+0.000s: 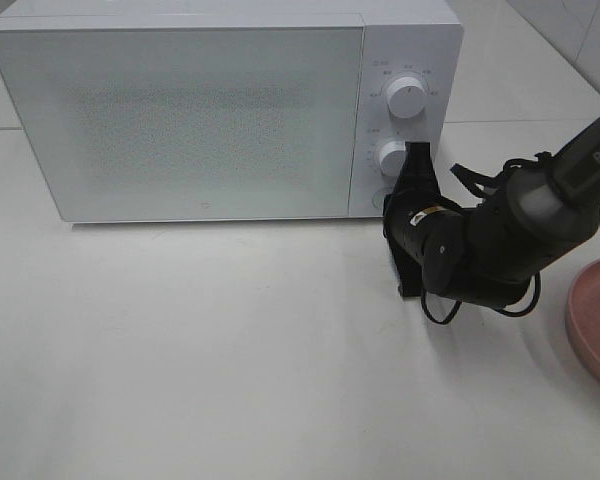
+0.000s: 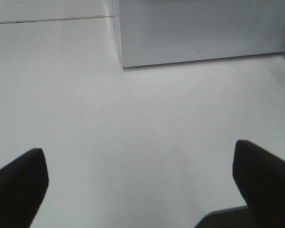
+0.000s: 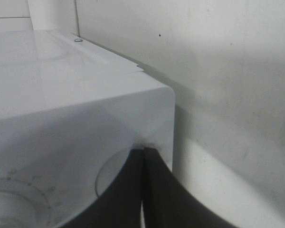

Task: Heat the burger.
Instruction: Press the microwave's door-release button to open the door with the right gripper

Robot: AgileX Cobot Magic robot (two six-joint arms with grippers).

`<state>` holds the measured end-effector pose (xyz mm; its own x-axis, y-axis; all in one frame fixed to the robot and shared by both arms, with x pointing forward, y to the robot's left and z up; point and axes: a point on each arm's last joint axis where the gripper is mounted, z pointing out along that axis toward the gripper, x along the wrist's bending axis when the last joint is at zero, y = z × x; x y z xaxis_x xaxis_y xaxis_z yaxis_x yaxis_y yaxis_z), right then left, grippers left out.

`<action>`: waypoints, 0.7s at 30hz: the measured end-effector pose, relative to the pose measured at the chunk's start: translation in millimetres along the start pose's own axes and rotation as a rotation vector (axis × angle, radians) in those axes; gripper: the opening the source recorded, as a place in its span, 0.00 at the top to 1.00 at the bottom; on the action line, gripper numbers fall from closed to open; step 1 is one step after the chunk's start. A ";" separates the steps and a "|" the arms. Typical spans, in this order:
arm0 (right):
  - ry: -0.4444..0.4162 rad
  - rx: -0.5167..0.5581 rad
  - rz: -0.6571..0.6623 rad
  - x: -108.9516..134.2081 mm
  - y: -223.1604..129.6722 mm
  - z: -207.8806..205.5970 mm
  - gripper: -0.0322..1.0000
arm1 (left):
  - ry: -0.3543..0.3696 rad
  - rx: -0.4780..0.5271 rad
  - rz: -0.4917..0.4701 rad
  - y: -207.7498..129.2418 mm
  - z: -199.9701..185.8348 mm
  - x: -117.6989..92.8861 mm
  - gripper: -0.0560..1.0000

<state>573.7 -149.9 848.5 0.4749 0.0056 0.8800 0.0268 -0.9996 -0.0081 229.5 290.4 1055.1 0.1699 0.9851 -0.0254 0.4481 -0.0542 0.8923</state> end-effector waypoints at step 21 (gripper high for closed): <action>0.005 -0.020 0.042 5.5 -8.1 5.8 0.96 | 0.000 0.000 0.000 0.0 0.0 0.0 0.02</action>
<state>581.2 -141.6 850.6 0.4709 -0.0368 0.8814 -0.0106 -0.9993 -0.0361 229.5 290.4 1055.1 0.1699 0.9851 -0.0254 0.4481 -0.0542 0.8923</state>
